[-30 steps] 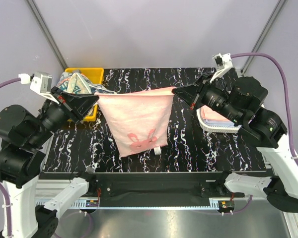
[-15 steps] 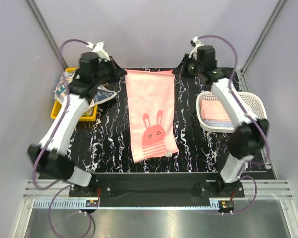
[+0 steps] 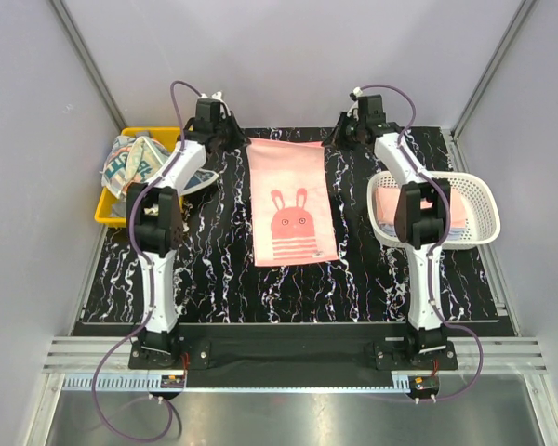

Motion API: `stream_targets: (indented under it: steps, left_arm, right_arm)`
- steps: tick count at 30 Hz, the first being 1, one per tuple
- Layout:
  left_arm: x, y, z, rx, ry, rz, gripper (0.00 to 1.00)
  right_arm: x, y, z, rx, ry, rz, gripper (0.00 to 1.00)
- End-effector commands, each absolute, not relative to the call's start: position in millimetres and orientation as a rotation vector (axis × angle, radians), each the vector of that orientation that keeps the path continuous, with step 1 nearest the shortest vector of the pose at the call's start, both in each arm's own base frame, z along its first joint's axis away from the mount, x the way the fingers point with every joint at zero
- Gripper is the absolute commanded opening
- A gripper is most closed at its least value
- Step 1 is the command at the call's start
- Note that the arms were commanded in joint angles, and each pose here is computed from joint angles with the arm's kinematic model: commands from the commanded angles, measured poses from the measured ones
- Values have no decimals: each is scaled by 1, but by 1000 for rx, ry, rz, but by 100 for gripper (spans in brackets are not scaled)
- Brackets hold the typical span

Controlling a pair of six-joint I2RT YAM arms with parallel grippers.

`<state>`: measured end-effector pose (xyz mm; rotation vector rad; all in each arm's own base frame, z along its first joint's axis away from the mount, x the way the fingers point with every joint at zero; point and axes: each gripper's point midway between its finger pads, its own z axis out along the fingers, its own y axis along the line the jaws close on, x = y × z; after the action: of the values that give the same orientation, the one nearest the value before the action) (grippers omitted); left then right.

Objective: Fold and stack the towels
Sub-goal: Flatten out the crumpled towel, then fold the towel

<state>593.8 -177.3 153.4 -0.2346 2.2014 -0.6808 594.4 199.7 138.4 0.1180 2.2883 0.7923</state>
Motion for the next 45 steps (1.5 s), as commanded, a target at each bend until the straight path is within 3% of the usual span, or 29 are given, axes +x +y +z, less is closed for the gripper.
stream_targets:
  steps: [1, 17, 24, 45]
  left_arm:
    - [588, -152, 219, -266, 2038, -669, 0]
    - [429, -189, 133, -256, 2312, -619, 0]
    - [382, -187, 111, -247, 2379, -513, 0]
    - [340, -193, 123, -180, 2364, -477, 0]
  right_arm:
    - [593, 179, 174, 144, 2217, 756, 0]
    - [459, 158, 126, 281, 2388, 733, 0]
    - [402, 164, 104, 276, 2436, 760, 0]
    - [356, 180, 124, 173, 2430, 750, 0]
